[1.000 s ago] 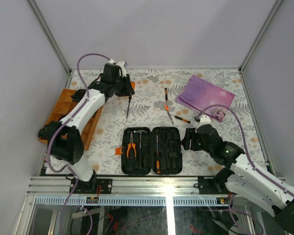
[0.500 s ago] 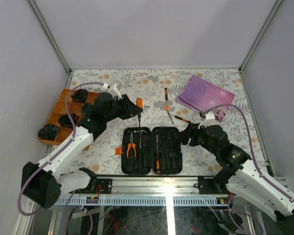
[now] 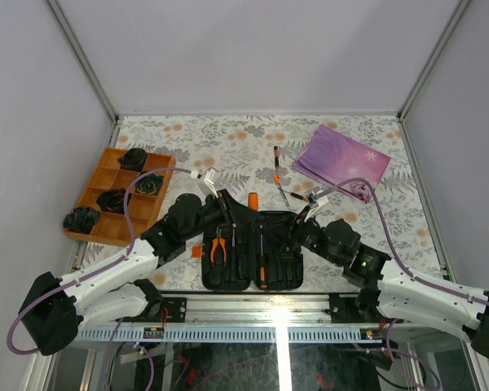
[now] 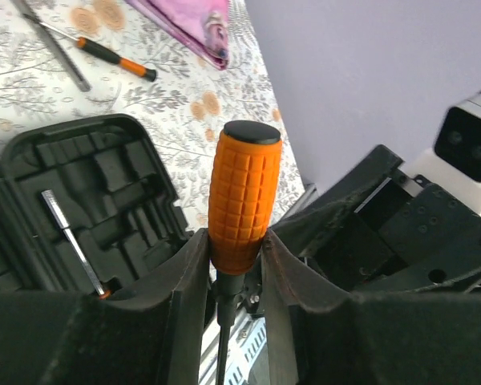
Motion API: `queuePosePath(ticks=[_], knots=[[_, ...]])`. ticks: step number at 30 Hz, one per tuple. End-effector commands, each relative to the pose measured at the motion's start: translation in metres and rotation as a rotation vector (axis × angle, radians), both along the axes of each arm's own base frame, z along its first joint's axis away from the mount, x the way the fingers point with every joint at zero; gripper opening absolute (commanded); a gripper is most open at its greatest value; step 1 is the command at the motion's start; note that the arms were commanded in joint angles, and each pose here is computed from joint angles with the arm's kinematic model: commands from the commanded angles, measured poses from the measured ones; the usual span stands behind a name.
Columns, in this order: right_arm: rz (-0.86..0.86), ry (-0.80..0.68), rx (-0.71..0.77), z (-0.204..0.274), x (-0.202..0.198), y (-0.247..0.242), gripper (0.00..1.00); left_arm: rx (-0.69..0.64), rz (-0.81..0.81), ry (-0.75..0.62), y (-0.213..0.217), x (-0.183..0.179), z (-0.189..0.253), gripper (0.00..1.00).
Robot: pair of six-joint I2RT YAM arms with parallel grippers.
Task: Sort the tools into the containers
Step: Pick up the screwdriver from the center of the board.
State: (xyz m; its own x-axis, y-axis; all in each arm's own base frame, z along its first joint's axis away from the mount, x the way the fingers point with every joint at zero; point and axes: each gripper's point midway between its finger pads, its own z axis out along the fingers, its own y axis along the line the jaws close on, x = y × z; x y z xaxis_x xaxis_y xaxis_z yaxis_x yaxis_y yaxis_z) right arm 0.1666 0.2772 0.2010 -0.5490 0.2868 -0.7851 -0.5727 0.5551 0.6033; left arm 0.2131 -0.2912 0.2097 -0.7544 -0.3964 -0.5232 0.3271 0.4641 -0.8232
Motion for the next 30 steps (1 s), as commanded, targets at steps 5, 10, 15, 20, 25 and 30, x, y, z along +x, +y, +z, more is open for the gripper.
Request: queuePosePath(ticks=[5,10,15,20,25,30], knots=[[0.031,-0.034,0.151,0.035,0.002,0.024,0.61,-0.130,0.033,-0.110,-0.014,0.003,0.041,0.00],[0.038,-0.018,0.139,0.029,0.003,0.028,0.60,-0.127,0.021,-0.106,-0.017,0.002,0.039,0.00],[0.021,-0.008,0.136,0.027,0.009,0.032,0.53,-0.120,0.012,-0.103,-0.019,-0.001,0.034,0.00],[0.001,0.014,0.118,0.022,0.015,0.038,0.42,-0.118,0.014,-0.105,-0.017,-0.003,0.033,0.00],[-0.018,0.022,0.111,0.019,0.019,0.037,0.19,-0.101,0.014,-0.097,-0.015,-0.005,0.028,0.07],[-0.085,0.057,0.039,0.012,0.024,0.024,0.01,-0.014,0.062,-0.107,-0.004,0.002,0.021,0.42]])
